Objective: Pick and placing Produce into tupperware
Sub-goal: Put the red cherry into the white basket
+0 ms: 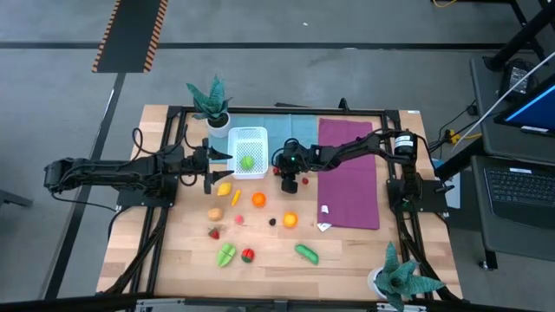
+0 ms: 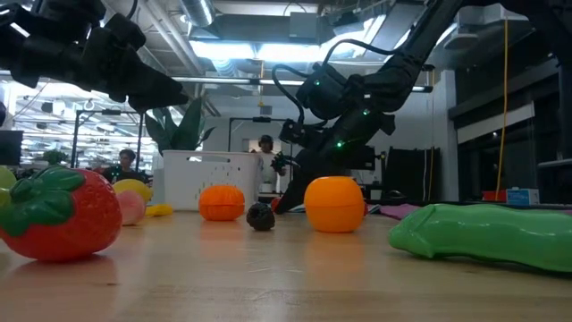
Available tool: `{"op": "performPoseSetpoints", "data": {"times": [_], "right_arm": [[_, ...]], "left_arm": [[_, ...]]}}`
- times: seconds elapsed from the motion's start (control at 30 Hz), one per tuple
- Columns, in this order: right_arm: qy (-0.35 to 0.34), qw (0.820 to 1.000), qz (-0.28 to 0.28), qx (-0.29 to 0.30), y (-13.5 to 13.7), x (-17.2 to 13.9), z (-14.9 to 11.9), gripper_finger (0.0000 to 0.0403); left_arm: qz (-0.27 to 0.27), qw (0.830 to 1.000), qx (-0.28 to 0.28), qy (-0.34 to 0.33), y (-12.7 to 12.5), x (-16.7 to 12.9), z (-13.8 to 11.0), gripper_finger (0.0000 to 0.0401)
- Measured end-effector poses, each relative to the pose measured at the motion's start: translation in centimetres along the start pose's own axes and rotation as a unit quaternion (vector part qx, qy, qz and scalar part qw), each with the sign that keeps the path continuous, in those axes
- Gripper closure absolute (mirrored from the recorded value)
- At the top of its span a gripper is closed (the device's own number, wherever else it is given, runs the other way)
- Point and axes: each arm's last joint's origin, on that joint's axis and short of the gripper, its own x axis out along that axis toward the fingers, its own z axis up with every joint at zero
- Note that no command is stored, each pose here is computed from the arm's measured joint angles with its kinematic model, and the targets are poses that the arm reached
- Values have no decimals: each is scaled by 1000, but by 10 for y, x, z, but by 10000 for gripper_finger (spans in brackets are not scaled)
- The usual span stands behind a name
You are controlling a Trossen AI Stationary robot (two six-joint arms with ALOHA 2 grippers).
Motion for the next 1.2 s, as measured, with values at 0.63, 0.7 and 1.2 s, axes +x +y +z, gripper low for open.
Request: {"op": "performPoseSetpoints", "data": {"times": [0.63, 0.7, 1.2], "right_arm": [[30, 999, -3, 13, -3, -2, 16, 285], [35, 999, -3, 13, -3, -3, 17, 284], [29, 998, -48, 5, -8, -44, 38, 291]], "left_arm": [[0, 1000, 0, 0, 0, 0, 0, 157], [0, 1000, 0, 0, 0, 0, 0, 157], [-3, 1000, 1, -1, -1, 0, 0, 157]]}}
